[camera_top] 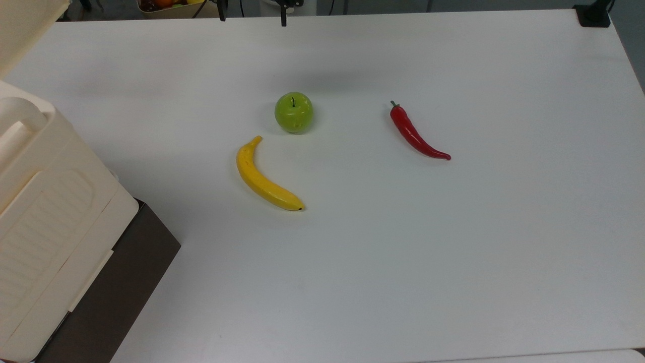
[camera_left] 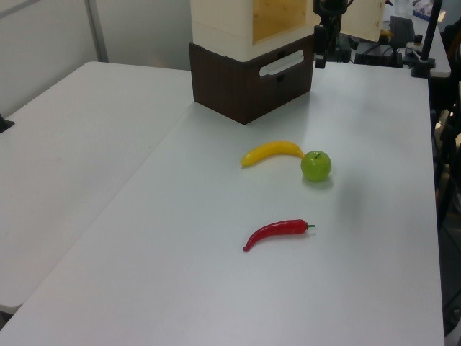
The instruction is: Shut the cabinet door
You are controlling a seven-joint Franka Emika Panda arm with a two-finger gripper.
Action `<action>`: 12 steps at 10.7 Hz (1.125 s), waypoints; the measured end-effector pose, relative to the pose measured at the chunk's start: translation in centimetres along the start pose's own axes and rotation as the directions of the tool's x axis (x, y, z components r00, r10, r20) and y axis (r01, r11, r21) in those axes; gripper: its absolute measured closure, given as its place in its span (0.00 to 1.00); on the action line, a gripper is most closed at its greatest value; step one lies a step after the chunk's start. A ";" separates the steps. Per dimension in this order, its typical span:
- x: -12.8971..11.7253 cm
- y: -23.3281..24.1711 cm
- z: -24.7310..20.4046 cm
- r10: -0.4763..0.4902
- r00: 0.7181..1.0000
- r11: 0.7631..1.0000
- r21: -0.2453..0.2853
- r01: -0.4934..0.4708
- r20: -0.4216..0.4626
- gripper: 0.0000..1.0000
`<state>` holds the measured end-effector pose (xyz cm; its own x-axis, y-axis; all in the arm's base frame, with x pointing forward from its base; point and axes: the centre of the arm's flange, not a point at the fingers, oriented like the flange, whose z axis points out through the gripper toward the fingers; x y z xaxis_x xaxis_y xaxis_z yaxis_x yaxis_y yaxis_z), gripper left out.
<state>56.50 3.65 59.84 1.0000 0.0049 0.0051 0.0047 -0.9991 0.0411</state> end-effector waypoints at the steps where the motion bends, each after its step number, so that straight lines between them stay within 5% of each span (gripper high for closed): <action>1: 0.0 0.0 0.0 0.000 1.000 1.000 0.000 0.000 0.000 0.00; 8: 0.0 0.3 0.0 0.005 1.000 1.000 -0.001 -0.005 0.001 0.00; 10: 0.0 0.3 0.0 0.005 1.000 1.000 -0.001 -0.005 0.000 0.07; 12: 0.0 0.3 0.0 0.004 1.000 1.000 -0.001 -0.004 0.000 0.30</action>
<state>56.51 3.34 59.85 1.0000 0.0011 0.0051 0.0009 -0.9991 0.0416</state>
